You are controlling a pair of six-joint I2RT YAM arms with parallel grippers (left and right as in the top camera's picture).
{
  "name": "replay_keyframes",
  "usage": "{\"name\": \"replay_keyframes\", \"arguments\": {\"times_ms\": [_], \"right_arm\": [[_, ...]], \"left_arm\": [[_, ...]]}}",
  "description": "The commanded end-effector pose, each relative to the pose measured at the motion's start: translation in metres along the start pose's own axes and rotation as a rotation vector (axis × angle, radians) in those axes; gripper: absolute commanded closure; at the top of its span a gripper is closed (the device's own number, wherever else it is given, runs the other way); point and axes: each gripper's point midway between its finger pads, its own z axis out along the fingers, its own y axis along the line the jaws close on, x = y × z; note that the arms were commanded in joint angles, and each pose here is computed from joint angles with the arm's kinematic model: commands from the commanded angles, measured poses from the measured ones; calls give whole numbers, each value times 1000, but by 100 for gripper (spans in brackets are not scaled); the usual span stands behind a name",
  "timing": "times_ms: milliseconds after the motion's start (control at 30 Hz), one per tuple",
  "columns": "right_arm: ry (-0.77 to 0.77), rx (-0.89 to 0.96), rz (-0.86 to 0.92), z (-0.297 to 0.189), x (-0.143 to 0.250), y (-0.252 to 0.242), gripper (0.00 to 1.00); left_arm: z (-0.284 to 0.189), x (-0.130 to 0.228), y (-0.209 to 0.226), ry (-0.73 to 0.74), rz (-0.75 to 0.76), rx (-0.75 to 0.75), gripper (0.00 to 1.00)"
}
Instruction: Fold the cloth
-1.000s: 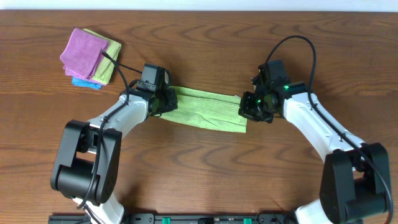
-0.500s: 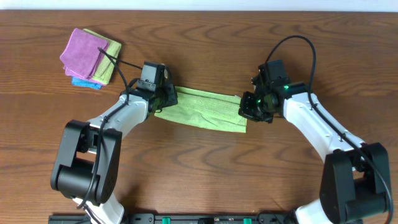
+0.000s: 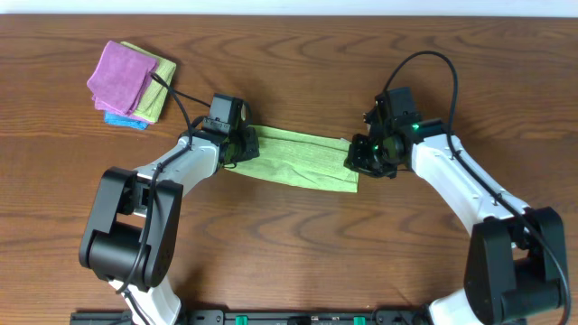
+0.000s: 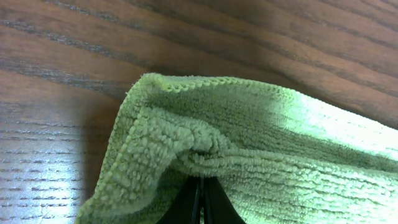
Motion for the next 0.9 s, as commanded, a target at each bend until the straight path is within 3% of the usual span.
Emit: {"name": "replay_keyframes", "arguments": {"times_ms": [0, 267, 633, 867], "right_arm": [[-11, -8, -36, 0, -5, 5, 99], [-49, 21, -78, 17, -13, 8, 98], [65, 117, -77, 74, 5, -14, 98], [173, 185, -40, 71, 31, -31, 98]], "left_arm": [[5, 15, 9, 54, -13, -42, 94], [4, 31, 17, 118, -43, -75, 94], [-2, 61, 15, 251, -120, -62, 94], [-8, 84, 19, 338, -131, -99, 94]]}}
